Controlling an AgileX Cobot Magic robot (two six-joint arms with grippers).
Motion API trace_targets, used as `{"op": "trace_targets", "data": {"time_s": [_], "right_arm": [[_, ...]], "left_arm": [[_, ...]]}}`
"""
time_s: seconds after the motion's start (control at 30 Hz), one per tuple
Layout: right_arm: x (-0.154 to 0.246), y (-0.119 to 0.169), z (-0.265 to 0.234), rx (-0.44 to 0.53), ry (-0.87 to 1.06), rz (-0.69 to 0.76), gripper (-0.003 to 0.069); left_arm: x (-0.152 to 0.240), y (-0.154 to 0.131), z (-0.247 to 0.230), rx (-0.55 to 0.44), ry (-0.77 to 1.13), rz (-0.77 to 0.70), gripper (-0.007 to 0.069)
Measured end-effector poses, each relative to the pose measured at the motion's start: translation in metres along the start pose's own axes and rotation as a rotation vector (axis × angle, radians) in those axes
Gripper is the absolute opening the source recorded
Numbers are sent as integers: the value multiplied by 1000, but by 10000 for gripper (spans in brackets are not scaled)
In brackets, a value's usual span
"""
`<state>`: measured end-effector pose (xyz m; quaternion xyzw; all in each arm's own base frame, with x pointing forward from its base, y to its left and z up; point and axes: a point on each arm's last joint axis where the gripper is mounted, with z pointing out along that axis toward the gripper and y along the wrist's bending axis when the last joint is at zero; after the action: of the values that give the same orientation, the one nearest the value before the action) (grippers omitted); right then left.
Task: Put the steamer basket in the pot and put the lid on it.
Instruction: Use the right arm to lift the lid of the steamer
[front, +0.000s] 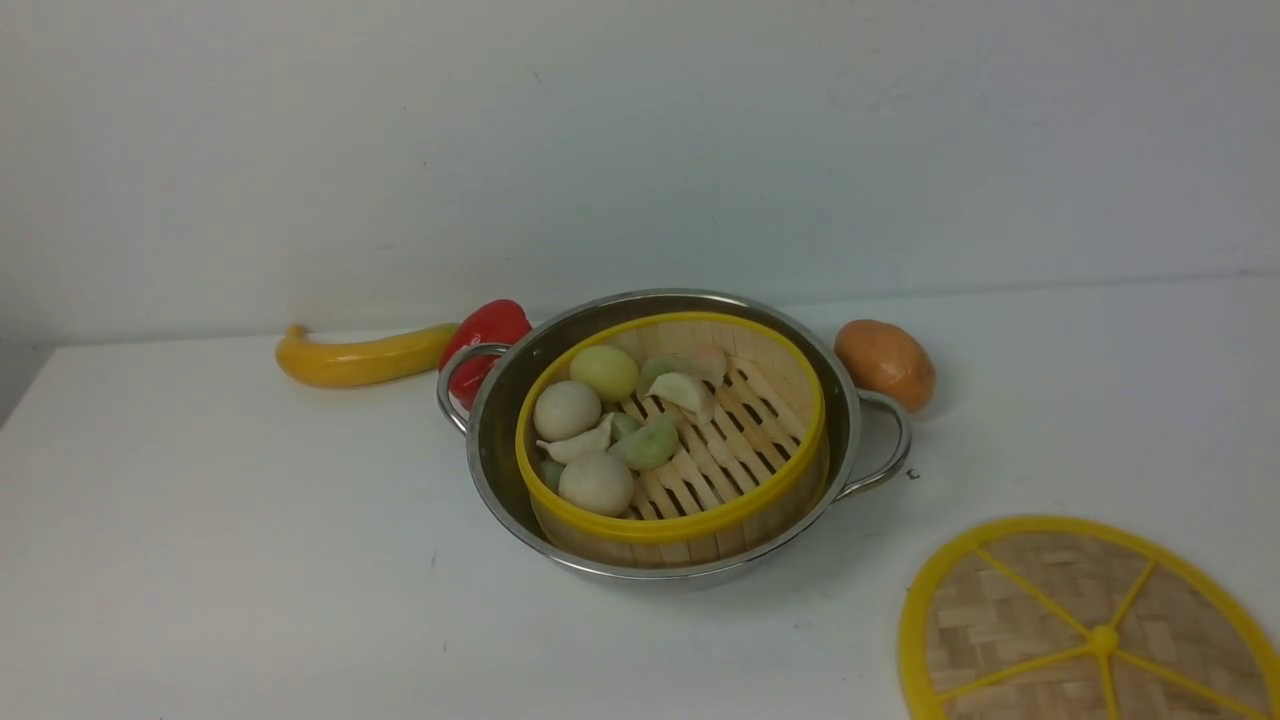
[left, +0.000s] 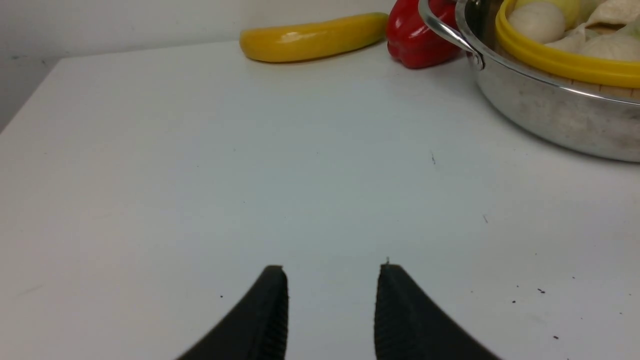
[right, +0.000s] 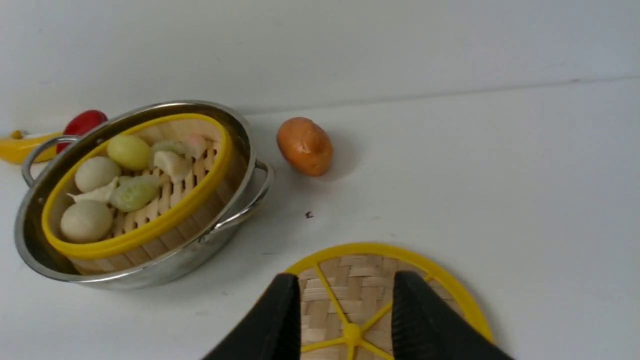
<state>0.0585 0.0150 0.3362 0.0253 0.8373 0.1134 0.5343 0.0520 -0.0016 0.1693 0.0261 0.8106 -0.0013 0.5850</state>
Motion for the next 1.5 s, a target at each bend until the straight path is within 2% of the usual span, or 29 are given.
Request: {"op": "trace_targets", "data": {"time_s": [0.23, 0.47, 0.67, 0.83, 1.03, 1.2, 1.3, 1.5], "right_arm": [[-7, 7, 17, -84, 55, 97, 241], [-1, 5, 62, -133, 415, -49, 241], [-12, 3, 96, -169, 569, -98, 241], [-25, -1, 114, -161, 603, -184, 241], [-17, -10, 136, -138, 734, -239, 244], [-12, -1, 155, -172, 795, -293, 248], [-10, 5, 166, -176, 821, -327, 279], [-4, 2, 188, -107, 845, -383, 344]], "left_arm": [[0, 0, 0, 0, 0, 0, 239], [0, 0, 0, 0, 0, 0, 239], [0, 0, 0, 0, 0, 0, 239], [0, 0, 0, 0, 0, 0, 239], [0, 0, 0, 0, 0, -1, 239], [0, 0, 0, 0, 0, -1, 239], [0, 0, 0, 0, 0, -1, 239], [0, 0, 0, 0, 0, -1, 239]]}}
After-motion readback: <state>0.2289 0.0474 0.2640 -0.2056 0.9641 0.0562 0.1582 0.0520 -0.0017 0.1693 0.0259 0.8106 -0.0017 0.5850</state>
